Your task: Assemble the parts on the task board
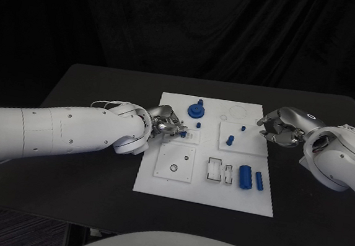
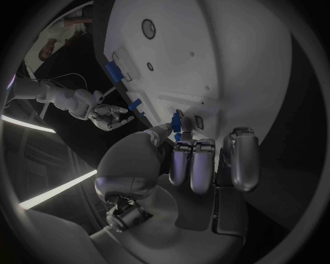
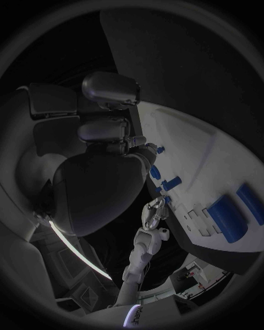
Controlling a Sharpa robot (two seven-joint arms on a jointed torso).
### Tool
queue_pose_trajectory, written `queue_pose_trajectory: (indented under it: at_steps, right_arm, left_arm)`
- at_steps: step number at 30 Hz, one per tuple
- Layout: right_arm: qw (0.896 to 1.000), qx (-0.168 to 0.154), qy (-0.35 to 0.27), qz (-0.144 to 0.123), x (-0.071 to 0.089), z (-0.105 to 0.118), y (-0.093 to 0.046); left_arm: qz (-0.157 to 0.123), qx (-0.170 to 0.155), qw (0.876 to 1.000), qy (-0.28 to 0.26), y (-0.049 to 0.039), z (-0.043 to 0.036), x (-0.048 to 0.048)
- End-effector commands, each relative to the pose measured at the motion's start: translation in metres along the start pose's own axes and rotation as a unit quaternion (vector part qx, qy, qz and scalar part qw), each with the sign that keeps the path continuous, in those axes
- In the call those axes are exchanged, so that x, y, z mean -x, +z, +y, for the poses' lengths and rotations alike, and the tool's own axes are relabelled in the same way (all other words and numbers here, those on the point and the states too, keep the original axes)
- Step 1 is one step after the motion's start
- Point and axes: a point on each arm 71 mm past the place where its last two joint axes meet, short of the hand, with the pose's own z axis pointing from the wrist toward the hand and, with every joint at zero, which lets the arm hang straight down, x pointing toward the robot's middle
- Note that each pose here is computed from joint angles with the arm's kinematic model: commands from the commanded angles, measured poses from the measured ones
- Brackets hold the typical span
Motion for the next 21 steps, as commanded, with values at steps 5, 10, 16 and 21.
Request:
queue_pose_trajectory:
  at_steps: [5, 10, 16, 21]
  right_arm:
    - [1.0, -0.006, -0.001, 0.003, -0.0016, -0.0016, -0.0008]
    - [1.0, -0.006, -0.001, 0.003, -0.0018, -0.0016, -0.0007]
    - [1.0, -0.007, -0.001, 0.004, -0.002, -0.0019, -0.0008]
    - [1.0, -0.007, -0.001, 0.004, -0.0022, -0.0019, -0.0008]
  left_arm:
    - [0.012, -0.01, 1.0, 0.0, -0.0007, 0.0001, -0.0039]
    - [0.011, -0.013, 1.0, 0.0, -0.001, 0.0007, -0.0033]
    - [0.01, -0.016, 1.0, 0.0, -0.0015, 0.0005, -0.0031]
    - [0.009, -0.02, 1.0, -0.001, -0.0019, 0.0002, -0.0028]
